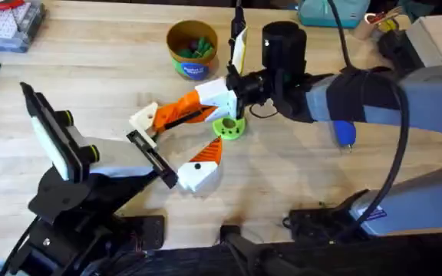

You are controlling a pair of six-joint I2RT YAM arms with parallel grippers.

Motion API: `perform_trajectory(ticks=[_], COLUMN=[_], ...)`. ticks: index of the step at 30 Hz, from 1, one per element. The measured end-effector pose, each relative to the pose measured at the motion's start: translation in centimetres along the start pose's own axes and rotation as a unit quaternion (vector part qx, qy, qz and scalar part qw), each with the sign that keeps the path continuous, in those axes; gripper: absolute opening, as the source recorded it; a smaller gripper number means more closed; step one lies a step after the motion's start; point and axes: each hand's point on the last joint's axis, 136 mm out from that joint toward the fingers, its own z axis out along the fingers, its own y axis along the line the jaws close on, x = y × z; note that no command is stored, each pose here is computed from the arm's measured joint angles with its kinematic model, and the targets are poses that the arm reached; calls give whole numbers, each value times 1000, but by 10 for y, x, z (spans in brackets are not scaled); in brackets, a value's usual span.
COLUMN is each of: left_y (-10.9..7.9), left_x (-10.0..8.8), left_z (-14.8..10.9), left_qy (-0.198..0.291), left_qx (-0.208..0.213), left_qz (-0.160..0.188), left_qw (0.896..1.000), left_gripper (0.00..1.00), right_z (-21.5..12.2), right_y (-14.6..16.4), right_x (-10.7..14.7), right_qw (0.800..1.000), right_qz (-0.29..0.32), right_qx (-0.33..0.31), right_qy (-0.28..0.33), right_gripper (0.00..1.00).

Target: Pick up the gripper from the table and insert it into the empty holder that is missing its gripper. Then pick up a screw, insert it into the mounting hole, and use the screwdriver to tighten it. Finally, clean up the table by picking up the vegetable and placing it into the bucket.

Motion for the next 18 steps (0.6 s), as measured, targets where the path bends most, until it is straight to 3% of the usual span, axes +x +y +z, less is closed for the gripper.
perform_trajectory(ticks=[18], left_y=[3], left_x=[0], left_z=[0], left_qy=[0], left_qx=[-9], left_qz=[-1], left_qw=[1000], left_gripper=[990], right_z=[2], right_y=[-1], right_x=[-4], right_qw=[999], right_qz=[38], right_qx=[7], right_qy=[-1], right_gripper=[17])
